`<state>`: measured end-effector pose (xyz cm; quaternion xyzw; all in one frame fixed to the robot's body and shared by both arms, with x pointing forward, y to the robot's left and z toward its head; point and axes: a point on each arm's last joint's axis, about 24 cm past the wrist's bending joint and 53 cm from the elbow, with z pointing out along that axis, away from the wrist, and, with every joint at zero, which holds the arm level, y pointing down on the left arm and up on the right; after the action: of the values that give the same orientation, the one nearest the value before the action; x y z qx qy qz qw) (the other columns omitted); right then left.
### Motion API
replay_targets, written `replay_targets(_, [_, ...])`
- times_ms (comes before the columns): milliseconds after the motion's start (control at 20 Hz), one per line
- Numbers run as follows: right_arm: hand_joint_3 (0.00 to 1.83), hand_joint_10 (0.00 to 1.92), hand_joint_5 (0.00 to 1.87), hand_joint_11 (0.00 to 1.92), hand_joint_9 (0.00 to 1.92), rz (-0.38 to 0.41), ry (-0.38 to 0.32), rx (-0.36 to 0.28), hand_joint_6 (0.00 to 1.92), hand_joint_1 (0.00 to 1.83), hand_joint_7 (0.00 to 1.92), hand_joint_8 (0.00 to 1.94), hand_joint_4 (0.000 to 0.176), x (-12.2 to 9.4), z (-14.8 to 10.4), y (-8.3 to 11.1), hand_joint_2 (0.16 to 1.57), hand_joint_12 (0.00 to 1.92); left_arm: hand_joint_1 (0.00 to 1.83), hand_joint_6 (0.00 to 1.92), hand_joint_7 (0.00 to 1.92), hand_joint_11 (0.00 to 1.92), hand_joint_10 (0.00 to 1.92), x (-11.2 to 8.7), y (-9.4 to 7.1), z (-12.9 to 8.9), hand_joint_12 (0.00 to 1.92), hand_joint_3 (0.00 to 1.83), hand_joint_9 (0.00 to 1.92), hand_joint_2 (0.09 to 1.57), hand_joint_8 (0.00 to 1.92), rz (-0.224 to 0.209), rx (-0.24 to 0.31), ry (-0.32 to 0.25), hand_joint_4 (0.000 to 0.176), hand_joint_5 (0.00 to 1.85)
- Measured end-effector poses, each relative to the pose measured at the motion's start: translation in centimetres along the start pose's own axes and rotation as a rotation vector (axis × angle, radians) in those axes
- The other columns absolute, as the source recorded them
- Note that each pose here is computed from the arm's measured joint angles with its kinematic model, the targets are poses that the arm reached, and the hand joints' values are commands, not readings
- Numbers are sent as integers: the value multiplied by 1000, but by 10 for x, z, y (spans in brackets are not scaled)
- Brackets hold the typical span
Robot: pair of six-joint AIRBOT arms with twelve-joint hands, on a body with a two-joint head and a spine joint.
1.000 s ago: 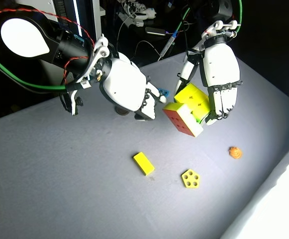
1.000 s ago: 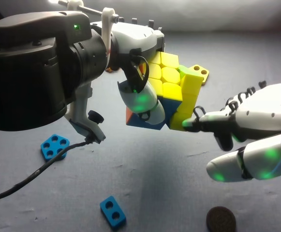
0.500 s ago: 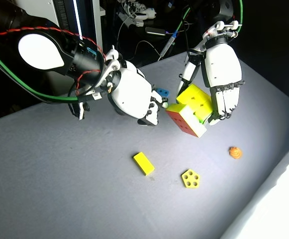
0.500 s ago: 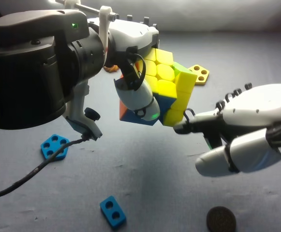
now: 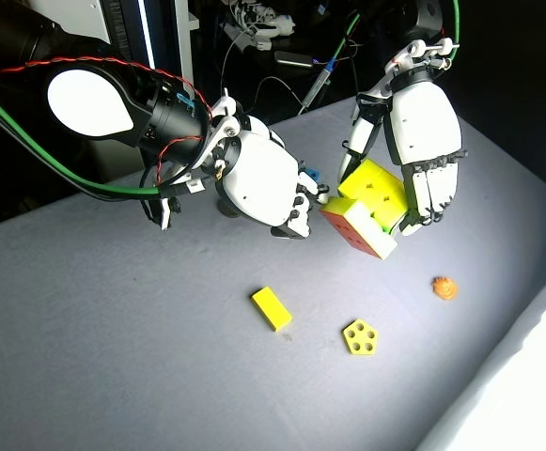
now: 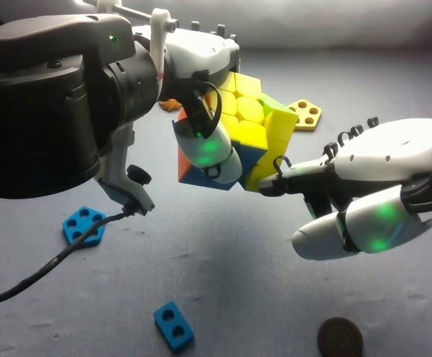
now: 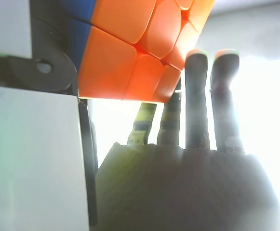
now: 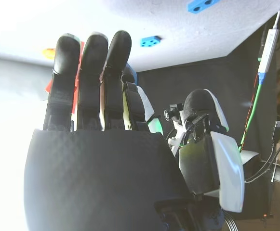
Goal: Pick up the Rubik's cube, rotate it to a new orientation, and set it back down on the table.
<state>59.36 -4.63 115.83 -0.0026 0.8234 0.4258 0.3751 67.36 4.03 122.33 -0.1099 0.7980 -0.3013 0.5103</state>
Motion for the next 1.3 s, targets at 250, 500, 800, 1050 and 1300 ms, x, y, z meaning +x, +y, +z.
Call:
replay_targets(250, [3, 1784, 82, 205, 325, 8, -4, 8, 7, 0, 362, 1300, 0, -4, 5, -4, 1265, 1921, 929, 1890, 392, 343, 1921, -1, 1, 0, 1921, 4, 298, 1483, 1919, -3, -2, -1, 32, 391])
replay_targets(500, [0, 1780, 93, 217, 327, 9, -1, 5, 8, 0, 360, 1297, 0, -4, 10, -4, 1260, 1921, 942, 1865, 402, 346, 1921, -5, -1, 0, 1921, 0, 302, 1476, 1915, -4, 1, -10, 30, 401])
replay_targets(800, [0, 1767, 97, 186, 332, 37, 9, -3, 6, 0, 368, 1285, 0, -1, 17, -1, 1259, 1921, 933, 1874, 402, 360, 1921, -4, -2, 0, 1921, 2, 318, 1481, 1919, -13, 2, -6, 31, 390])
replay_targets(1050, [0, 1769, 91, 196, 342, 59, 12, 17, 4, 0, 379, 1293, 0, -3, 25, -9, 1258, 1921, 931, 1884, 397, 353, 1921, -6, -3, -1, 1921, 4, 304, 1481, 1916, -7, 7, -12, 31, 390])
replay_targets(1300, [1, 1770, 105, 203, 332, 68, 24, 29, 9, 0, 372, 1291, 0, 4, 21, -15, 1261, 1921, 926, 1906, 404, 362, 1921, -5, -3, -1, 1921, 3, 321, 1486, 1911, -12, 8, -9, 31, 373])
